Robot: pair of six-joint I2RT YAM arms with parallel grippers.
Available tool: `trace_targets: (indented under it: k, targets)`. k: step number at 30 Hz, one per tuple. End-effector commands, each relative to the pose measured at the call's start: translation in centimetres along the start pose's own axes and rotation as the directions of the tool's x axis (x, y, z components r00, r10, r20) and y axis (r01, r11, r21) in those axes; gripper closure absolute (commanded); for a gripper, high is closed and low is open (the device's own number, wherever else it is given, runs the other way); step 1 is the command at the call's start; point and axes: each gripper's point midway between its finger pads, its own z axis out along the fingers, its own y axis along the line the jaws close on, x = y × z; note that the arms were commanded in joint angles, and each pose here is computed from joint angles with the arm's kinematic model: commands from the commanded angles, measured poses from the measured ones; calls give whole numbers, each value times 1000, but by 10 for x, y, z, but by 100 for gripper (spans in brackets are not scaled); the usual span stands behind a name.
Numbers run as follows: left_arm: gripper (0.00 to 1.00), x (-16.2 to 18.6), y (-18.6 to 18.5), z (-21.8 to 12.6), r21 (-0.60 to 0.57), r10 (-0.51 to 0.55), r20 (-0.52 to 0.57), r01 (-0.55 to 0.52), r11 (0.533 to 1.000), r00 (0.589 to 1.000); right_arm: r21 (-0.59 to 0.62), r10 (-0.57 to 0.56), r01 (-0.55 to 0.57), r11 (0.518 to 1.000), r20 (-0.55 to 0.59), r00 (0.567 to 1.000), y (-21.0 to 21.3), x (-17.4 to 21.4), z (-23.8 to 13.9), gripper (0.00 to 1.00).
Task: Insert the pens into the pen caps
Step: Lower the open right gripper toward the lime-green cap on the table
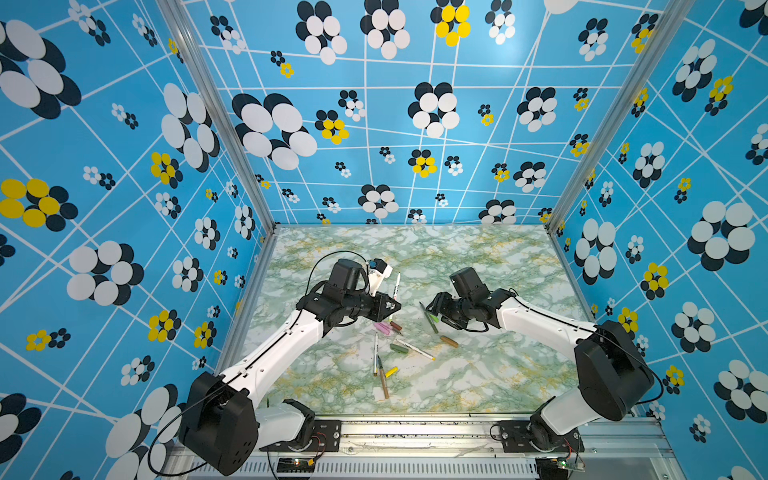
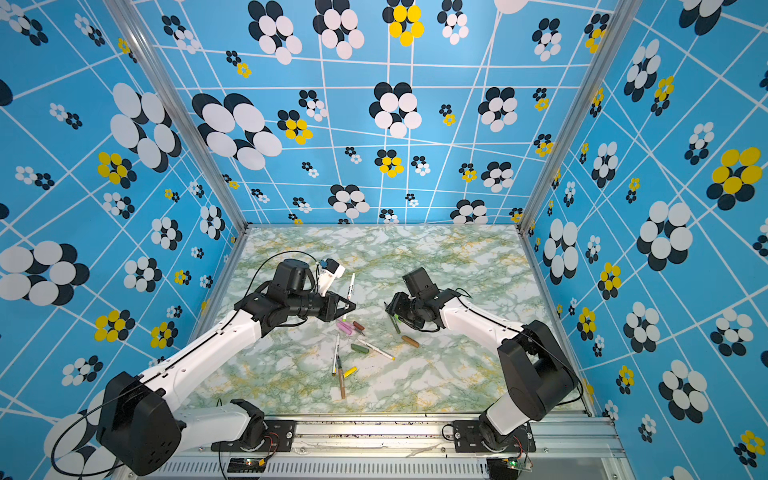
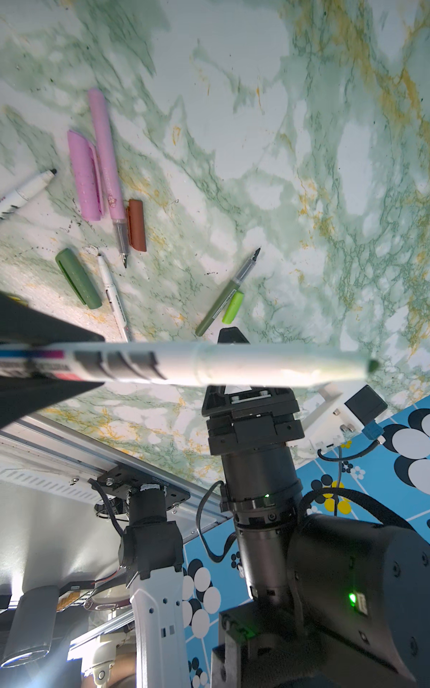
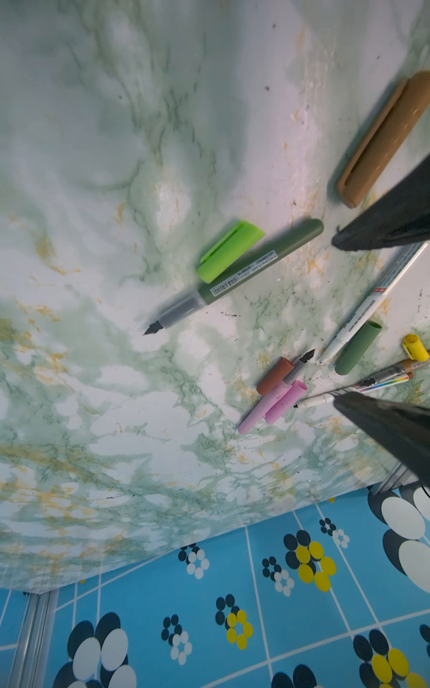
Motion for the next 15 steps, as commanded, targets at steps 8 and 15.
trace_targets:
  k: [8, 15]
  targets:
    - [100, -3, -1, -3, -31, 39, 11, -39, 999, 999, -26, 86, -85, 996, 42, 995, 0, -13, 25, 37]
    - [100, -3, -1, -2, -32, 41, 7, -40, 999, 999, 22, 61, -62, 998, 35, 998, -16, -8, 30, 37]
